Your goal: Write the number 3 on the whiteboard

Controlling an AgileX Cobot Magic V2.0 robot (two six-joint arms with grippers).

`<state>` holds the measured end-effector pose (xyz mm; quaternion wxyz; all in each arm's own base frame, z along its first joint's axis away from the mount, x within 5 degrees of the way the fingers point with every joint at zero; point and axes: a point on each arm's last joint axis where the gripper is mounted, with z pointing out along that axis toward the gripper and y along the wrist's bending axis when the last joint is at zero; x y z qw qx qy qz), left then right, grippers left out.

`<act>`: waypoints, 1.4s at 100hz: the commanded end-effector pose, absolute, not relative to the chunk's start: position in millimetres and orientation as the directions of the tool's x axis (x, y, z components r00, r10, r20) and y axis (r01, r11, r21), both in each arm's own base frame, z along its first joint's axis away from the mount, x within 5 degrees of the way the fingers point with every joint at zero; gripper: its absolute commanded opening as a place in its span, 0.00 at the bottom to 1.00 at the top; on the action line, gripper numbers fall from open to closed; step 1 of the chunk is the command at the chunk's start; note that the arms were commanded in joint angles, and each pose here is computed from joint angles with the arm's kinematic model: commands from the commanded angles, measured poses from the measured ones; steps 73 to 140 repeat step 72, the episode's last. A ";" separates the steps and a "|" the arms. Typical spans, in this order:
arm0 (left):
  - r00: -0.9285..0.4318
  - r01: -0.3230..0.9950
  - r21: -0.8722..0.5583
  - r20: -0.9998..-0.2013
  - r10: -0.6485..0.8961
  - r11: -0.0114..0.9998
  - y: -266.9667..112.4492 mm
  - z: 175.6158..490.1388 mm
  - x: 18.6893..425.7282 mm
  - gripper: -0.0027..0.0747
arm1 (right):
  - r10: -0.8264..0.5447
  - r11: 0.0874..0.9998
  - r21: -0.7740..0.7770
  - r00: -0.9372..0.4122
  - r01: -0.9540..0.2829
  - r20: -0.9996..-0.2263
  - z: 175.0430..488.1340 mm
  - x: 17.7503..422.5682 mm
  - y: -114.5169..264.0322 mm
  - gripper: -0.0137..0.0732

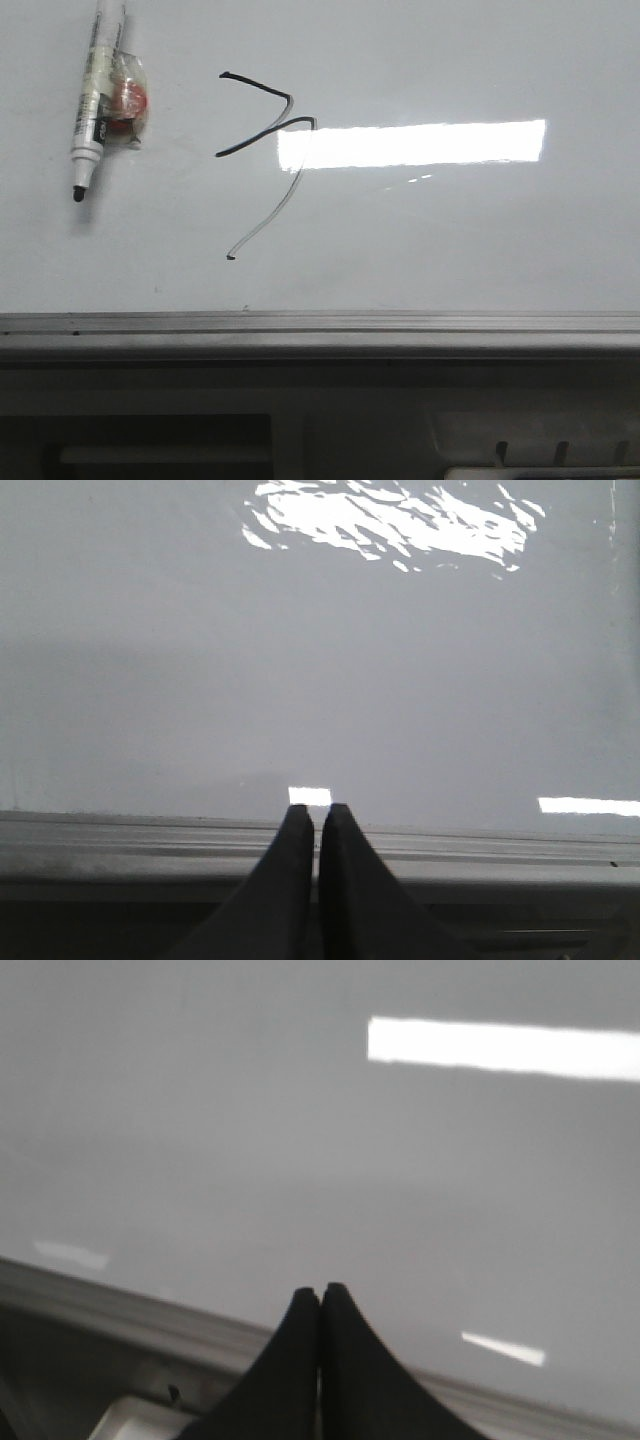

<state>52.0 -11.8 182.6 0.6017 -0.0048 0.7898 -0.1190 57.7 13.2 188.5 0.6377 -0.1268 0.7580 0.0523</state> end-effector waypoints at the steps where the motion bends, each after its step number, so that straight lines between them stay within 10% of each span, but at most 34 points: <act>1: -0.222 0.137 -0.197 -0.961 -0.164 0.971 -11.0 183.9 51.9 0.01 | -0.148 0.965 -0.096 -0.206 -0.243 -0.967 175.2 56.1 10.7 0.09; 140: -0.222 0.137 -0.197 -0.961 -0.164 0.971 -11.0 183.9 51.9 0.01 | -0.145 0.970 -0.100 -0.202 -0.220 -0.969 174.3 53.3 8.2 0.09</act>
